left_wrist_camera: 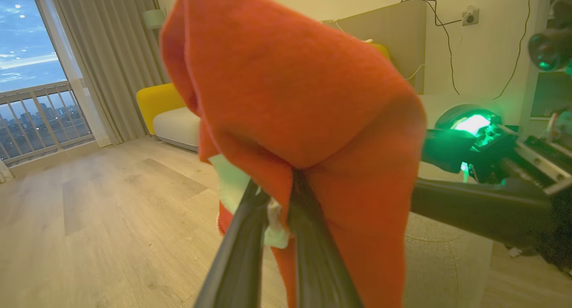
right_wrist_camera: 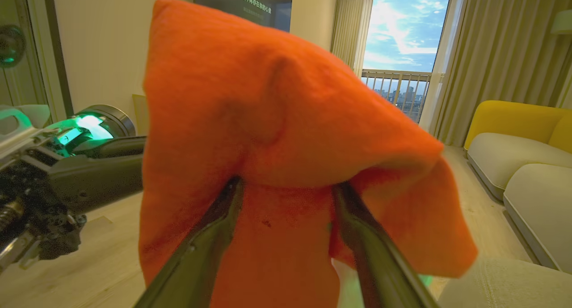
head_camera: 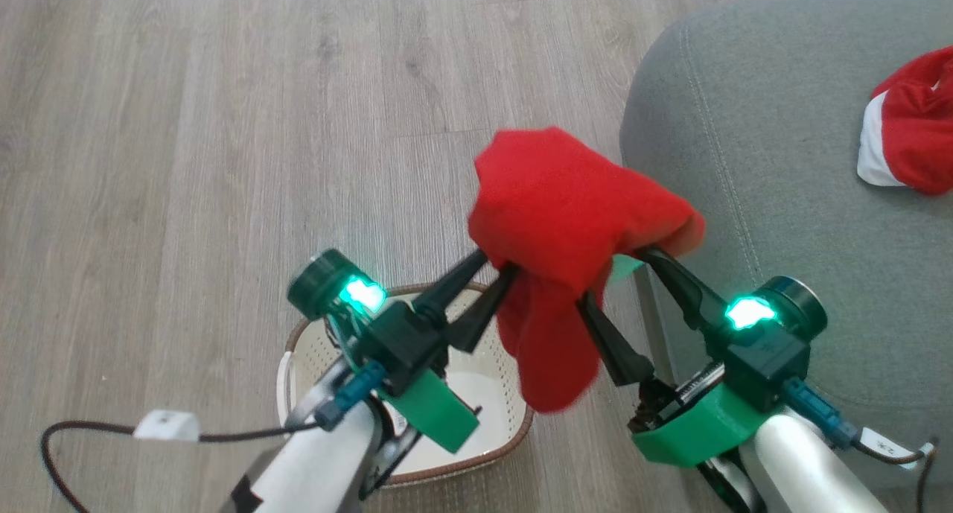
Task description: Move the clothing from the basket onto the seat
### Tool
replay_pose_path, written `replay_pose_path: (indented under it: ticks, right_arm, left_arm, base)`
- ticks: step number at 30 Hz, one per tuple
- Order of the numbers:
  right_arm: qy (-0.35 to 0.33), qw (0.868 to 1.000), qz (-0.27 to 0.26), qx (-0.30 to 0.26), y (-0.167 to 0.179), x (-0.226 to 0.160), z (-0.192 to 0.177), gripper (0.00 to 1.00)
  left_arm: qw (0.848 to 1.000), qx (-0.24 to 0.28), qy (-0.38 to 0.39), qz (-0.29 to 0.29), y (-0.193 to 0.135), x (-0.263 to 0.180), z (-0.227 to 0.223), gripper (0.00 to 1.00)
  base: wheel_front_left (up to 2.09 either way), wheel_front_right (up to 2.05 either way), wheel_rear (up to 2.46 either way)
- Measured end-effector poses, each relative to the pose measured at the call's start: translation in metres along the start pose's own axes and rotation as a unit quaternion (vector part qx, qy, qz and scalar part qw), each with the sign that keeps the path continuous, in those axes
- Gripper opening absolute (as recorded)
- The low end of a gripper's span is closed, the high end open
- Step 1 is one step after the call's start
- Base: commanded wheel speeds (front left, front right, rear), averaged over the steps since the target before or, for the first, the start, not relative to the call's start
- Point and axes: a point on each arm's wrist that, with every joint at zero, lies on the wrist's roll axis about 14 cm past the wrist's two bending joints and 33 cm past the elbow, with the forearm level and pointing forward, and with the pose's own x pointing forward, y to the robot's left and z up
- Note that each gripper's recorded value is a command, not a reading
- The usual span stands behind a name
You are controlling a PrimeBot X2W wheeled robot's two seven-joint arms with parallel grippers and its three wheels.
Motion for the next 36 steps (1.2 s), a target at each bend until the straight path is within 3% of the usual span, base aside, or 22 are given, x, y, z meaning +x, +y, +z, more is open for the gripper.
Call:
replay_pose_path:
  ticks: [7,21,22,23,36]
  right_arm:
    - [0.025,0.999,0.032,-0.026,0.011,-0.006,-0.012,1.00]
    - [0.041,0.996,0.083,-0.008,0.040,0.001,-0.025,1.00]
    - [0.045,0.995,0.084,-0.006,0.041,0.000,-0.028,0.78]
    - [0.050,0.995,0.084,-0.001,0.041,0.000,-0.031,0.00]
    - [0.048,0.997,0.054,0.017,0.032,0.006,-0.033,0.00]
  left_arm:
    - [0.999,-0.014,0.026,-0.032,-0.018,-0.008,-0.014,0.00]
    - [0.998,-0.015,0.028,-0.049,-0.026,-0.007,-0.012,0.00]
    - [0.998,-0.015,0.029,-0.051,-0.027,-0.008,-0.013,0.00]
    - [0.998,-0.016,0.031,-0.054,-0.030,-0.008,-0.014,0.00]
    - [0.998,-0.023,0.027,-0.046,-0.025,-0.007,-0.015,0.00]
  base:
    - [0.00,0.00,0.00]
    - [0.00,0.00,0.00]
    - [0.00,0.00,0.00]
    - [0.00,0.00,0.00]
    - [0.00,0.00,0.00]
